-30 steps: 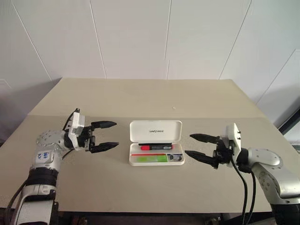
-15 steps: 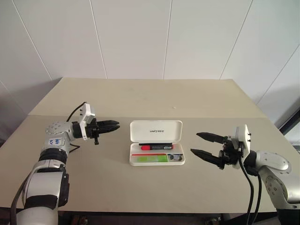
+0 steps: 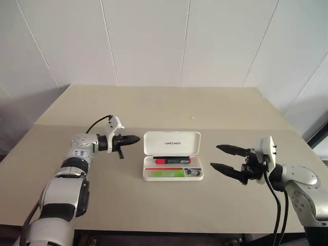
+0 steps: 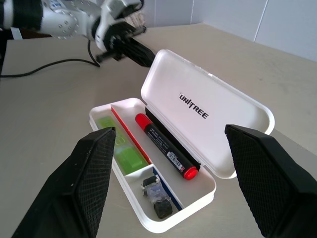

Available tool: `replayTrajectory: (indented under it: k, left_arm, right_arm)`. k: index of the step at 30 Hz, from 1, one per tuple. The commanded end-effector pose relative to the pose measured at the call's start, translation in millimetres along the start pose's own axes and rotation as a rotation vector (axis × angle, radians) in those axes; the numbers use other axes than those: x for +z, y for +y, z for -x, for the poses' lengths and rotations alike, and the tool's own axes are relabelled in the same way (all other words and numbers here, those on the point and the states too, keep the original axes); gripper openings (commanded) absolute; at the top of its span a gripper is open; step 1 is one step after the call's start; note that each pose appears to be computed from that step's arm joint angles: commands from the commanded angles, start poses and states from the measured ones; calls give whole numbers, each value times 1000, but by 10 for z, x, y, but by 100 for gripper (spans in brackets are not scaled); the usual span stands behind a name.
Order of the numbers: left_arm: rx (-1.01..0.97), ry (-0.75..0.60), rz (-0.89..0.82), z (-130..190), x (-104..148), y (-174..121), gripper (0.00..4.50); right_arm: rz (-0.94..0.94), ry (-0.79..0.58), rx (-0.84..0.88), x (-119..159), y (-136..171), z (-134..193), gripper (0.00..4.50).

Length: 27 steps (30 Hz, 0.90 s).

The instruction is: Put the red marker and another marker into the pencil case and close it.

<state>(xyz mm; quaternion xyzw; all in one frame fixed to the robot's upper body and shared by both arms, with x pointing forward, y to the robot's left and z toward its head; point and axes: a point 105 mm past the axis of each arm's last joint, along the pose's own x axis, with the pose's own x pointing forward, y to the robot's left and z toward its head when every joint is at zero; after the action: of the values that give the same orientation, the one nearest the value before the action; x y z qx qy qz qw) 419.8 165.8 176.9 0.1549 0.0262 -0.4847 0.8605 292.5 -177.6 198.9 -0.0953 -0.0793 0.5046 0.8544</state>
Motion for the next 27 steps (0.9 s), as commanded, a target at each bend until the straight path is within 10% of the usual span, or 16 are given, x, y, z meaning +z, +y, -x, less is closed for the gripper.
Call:
replayTrajectory:
  k: [1, 16, 27]
  left_arm:
    - [4, -57, -27, -80, 236, 40, 5]
    - [-362, -134, -24, -252, 492, -362, 5]
    - [-624, 92, -195, -219, 269, -643, 5]
  right_arm:
    - [41, -41, 19, 118, -76, 95, 450]
    - [140, 34, 110, 237, -602, 341, 450]
    - [125, 40, 175, 176, -537, 289, 450]
